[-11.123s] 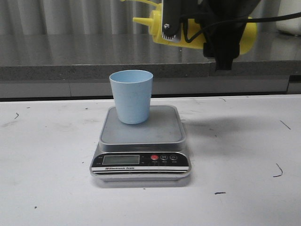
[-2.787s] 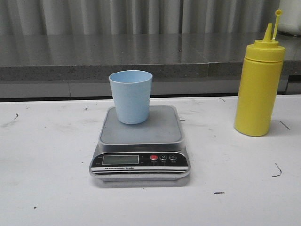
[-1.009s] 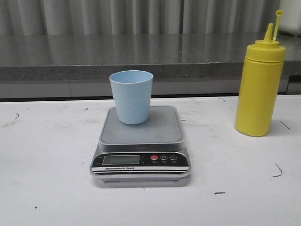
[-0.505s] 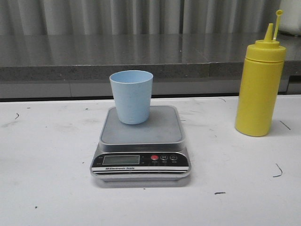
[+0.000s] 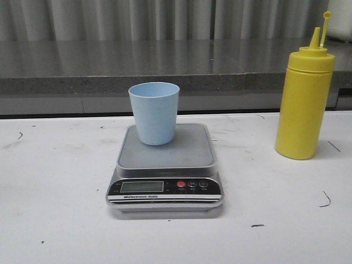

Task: Pour seasoning into cup on scale with both arms

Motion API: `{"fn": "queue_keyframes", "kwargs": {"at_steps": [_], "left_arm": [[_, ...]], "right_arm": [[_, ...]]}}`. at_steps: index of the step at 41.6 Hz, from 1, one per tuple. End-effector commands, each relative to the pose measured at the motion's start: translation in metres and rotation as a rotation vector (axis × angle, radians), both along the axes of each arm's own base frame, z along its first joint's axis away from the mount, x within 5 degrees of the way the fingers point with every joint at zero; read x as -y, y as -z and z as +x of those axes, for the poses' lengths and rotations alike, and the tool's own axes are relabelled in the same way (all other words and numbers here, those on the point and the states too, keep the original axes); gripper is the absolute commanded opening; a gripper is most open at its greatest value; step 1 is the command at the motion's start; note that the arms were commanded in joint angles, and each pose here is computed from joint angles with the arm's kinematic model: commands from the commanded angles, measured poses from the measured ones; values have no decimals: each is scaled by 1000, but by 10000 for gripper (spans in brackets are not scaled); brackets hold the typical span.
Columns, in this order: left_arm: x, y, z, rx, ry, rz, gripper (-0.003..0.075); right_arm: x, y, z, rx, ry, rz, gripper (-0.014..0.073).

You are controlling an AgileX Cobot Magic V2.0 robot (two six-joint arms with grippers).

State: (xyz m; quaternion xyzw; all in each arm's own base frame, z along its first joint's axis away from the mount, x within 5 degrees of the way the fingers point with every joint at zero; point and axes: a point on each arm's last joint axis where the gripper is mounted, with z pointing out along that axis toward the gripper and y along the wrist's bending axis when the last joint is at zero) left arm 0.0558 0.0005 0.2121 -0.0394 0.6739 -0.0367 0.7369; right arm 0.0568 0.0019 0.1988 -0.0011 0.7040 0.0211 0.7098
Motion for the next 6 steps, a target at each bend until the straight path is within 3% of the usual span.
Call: {"fn": "queue_keyframes", "kwargs": {"at_steps": [1, 6], "left_arm": [[0, 1, -1, 61, -2, -13, -20], [0, 1, -1, 61, -2, -13, -20]], "right_arm": [[0, -11, -2, 110, 6, -15, -67], [0, -11, -2, 109, 6, -15, -67]]}}
